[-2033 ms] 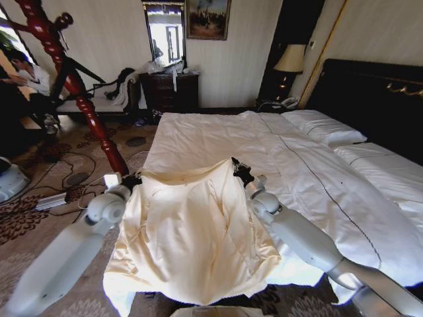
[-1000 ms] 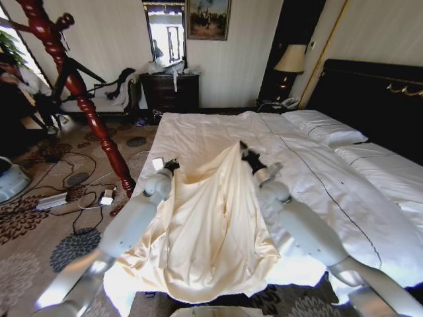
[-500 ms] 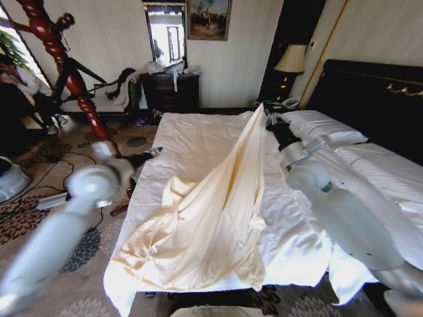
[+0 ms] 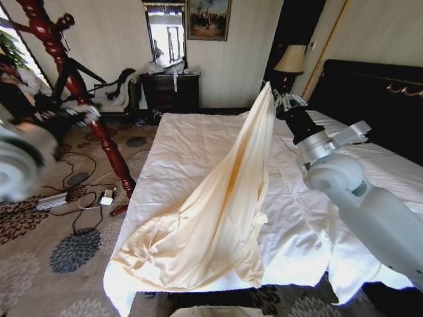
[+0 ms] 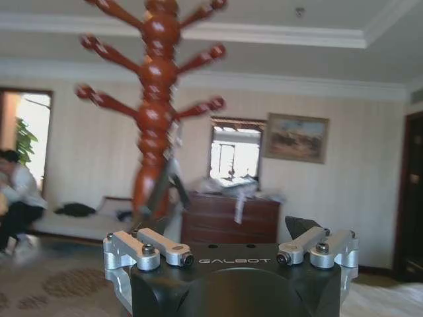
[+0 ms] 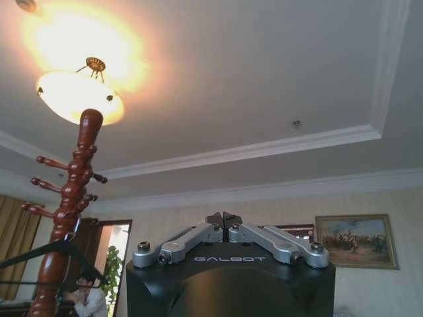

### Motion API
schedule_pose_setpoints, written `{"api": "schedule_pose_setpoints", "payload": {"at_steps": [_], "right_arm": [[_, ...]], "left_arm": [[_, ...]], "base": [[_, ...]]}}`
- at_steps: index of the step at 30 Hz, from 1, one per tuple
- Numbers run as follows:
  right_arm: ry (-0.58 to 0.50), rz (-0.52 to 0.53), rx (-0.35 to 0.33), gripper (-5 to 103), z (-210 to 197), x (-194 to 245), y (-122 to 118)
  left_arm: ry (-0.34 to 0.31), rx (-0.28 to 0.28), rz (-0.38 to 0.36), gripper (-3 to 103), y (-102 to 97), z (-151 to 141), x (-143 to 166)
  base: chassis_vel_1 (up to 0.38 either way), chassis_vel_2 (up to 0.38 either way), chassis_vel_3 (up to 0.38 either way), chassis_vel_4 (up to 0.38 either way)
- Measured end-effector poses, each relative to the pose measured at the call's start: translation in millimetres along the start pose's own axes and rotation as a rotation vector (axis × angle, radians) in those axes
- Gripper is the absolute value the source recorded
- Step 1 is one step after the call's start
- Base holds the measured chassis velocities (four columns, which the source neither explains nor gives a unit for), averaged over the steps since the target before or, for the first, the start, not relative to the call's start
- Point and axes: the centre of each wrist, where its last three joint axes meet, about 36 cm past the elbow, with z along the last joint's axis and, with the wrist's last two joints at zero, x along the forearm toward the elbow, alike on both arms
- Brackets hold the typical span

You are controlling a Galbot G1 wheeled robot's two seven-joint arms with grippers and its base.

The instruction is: Pick up the clothes from the bed and hang them on the clothes hanger.

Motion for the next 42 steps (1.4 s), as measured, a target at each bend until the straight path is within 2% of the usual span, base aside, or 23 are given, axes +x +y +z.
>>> {"api": "schedule_pose_setpoints", "payload": {"at_steps": [2, 4, 7, 8, 11, 12, 15, 17, 21, 22, 24, 26, 29, 31, 32, 33, 35, 37, 38, 39, 42], "right_arm": [[0.008, -0.005, 0.004, 0, 2, 3, 3], [0.018, -0.011, 0.012, 0, 5, 7, 6], [0.02, -0.015, -0.001, 0, 13, 6, 10], [0.02, -0.015, -0.001, 0, 13, 6, 10], [0.018, -0.015, -0.026, 0, 25, 3, 12], [0.018, -0.015, -0.026, 0, 25, 3, 12], [0.018, -0.02, -0.042, 0, 33, -2, 11], [0.017, -0.022, -0.047, 0, 36, -3, 10], [0.01, -0.024, -0.048, 0, 41, -3, 10], [0.01, -0.024, -0.048, 0, 41, -3, 10], [0.012, -0.019, -0.047, 0, 42, -1, 10], [0.012, -0.013, -0.043, 0, 44, 1, 9], [0.012, -0.01, -0.043, 0, 45, 2, 9], [0.011, -0.006, -0.043, 0, 45, 3, 9], [0.01, -0.002, -0.043, 0, 45, 5, 9], [0.01, -0.002, -0.043, 0, 45, 5, 9], [0.013, 0.015, -0.031, 0, 43, 12, 8], [0.027, 0.053, 0.002, 0, 35, 29, 4], [0.027, 0.053, 0.002, 0, 35, 29, 4], [0.03, 0.067, 0.014, 0, 31, 35, 2], [0.025, 0.103, 0.036, 0, 22, 40, -5]], "left_arm": [[-0.006, -0.012, -0.025, 100, 6.7, -9, -4], [0.005, -0.036, -0.077, 100, 21.6, -23, -13], [0.024, -0.061, -0.184, 100, 63.2, -39, -35], [0.024, -0.061, -0.184, 100, 63.2, -39, -35], [0.05, -0.065, -0.26, 100, 105.1, -44, -52], [0.05, -0.065, -0.26, 100, 105.1, -44, -52], [0.08, -0.033, -0.252, 100, 129.6, -49, -59], [0.09, -0.034, -0.251, 100, 134.8, -50, -61], [0.112, -0.081, -0.219, 100, 161.3, -60, -66], [0.112, -0.081, -0.219, 100, 161.3, -60, -66], [0.096, -0.108, -0.128, 100, 168.2, -66, -68], [0.077, -0.108, -0.027, 100, 167.7, -67, -68], [0.059, -0.096, 0.013, 100, 163.6, -60, -69], [0.049, -0.083, 0.001, 100, 155.8, -46, -70], [0.047, -0.064, -0.025, 100, 145.0, -33, -69], [0.047, -0.064, -0.025, 100, 145.0, -33, -69], [0.037, -0.031, -0.032, 100, 125.4, -16, -66], [0.021, -0.005, -0.001, 100, 96.3, 3, -59], [0.021, -0.005, -0.001, 100, 96.3, 3, -59], [0.01, -0.005, 0.015, 100, 84.0, 13, -55], [-0.037, 0.003, 0.033, 100, 55.8, 61, -44]], "base": [[0.0, 0.0, 0.0, 0.0], [0.0, 0.0, 0.0, 0.0], [0.0, 0.0, 0.0, 0.0], [0.0, 0.0, 0.0, 0.0], [0.0, 0.0, 0.0, 0.0], [0.0, 0.0, 0.0, 0.0], [0.0, 0.0, 0.0, 0.0], [0.0, 0.0, 0.0, 0.0], [0.0, 0.0, 0.0, 0.0], [0.0, 0.0, 0.0, 0.0], [0.0, 0.0, 0.0, 0.0], [0.0, 0.0, 0.0, 0.0], [0.0, 0.0, 0.0, 0.0], [0.0, 0.0, 0.0, 0.0], [0.0, 0.0, 0.0, 0.0], [0.0, 0.0, 0.0, 0.0], [0.0, 0.0, 0.0, 0.0], [0.0, 0.0, 0.0, 0.0], [0.0, 0.0, 0.0, 0.0], [0.0, 0.0, 0.0, 0.0], [0.0, 0.0, 0.0, 0.0]]}}
